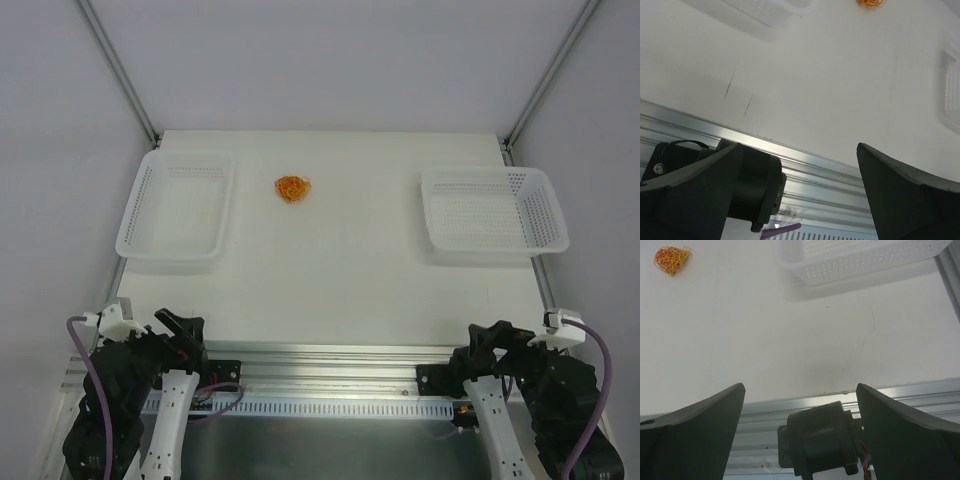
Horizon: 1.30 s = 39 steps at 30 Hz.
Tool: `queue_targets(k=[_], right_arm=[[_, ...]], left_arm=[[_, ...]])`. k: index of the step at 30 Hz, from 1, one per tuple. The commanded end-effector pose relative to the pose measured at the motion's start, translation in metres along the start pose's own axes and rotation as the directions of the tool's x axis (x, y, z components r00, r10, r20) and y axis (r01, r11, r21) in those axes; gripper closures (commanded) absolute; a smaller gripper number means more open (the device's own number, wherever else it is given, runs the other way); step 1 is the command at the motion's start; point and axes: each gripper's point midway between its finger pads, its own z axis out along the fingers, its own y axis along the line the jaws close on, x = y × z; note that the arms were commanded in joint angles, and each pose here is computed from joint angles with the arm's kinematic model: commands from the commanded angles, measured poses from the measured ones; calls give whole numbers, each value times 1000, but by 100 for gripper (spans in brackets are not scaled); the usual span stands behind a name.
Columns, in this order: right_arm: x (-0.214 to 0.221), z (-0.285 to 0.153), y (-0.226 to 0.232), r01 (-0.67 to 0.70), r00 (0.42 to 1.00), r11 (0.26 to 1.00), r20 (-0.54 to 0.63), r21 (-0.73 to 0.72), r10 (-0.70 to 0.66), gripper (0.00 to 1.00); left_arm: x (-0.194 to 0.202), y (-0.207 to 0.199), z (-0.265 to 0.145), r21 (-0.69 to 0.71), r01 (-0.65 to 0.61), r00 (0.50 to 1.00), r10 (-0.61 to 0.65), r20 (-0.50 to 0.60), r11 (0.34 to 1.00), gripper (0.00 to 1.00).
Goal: Untangle the cables
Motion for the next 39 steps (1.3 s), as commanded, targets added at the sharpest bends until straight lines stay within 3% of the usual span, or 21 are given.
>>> queue_targets(k=[1, 4, 15, 22, 25, 29, 39], right_arm=[[-10, -10, 8, -17, 989, 996, 146, -86, 30, 1], [-8, -2, 39, 31, 997, 972, 82, -235, -12, 0], [-24, 57, 98, 2, 961, 920, -254, -393, -111, 0], [-64, 103, 149, -78, 959, 845, -271, -529, -80, 0], [-68, 127, 158, -88, 948, 858, -308, -506, -85, 0], [-53, 157, 185, -39, 899, 865, -395, -500, -188, 1], [-36, 149, 218, -41, 893, 854, -402, -519, -201, 0]], left_arm=[[2, -4, -12, 112, 43, 989, -58, 135, 993, 1], [2, -4, -9, 112, 59, 989, -73, 129, 992, 1], [10, -18, 10, 151, 105, 993, -112, 40, 983, 1], [19, -32, 31, 173, 118, 991, -106, -80, 978, 1], [22, -44, 41, 203, 134, 984, -106, -144, 970, 1], [20, -63, 58, 215, 163, 958, -102, -269, 963, 1], [-27, -112, 141, 196, 211, 917, -124, -379, 958, 1]])
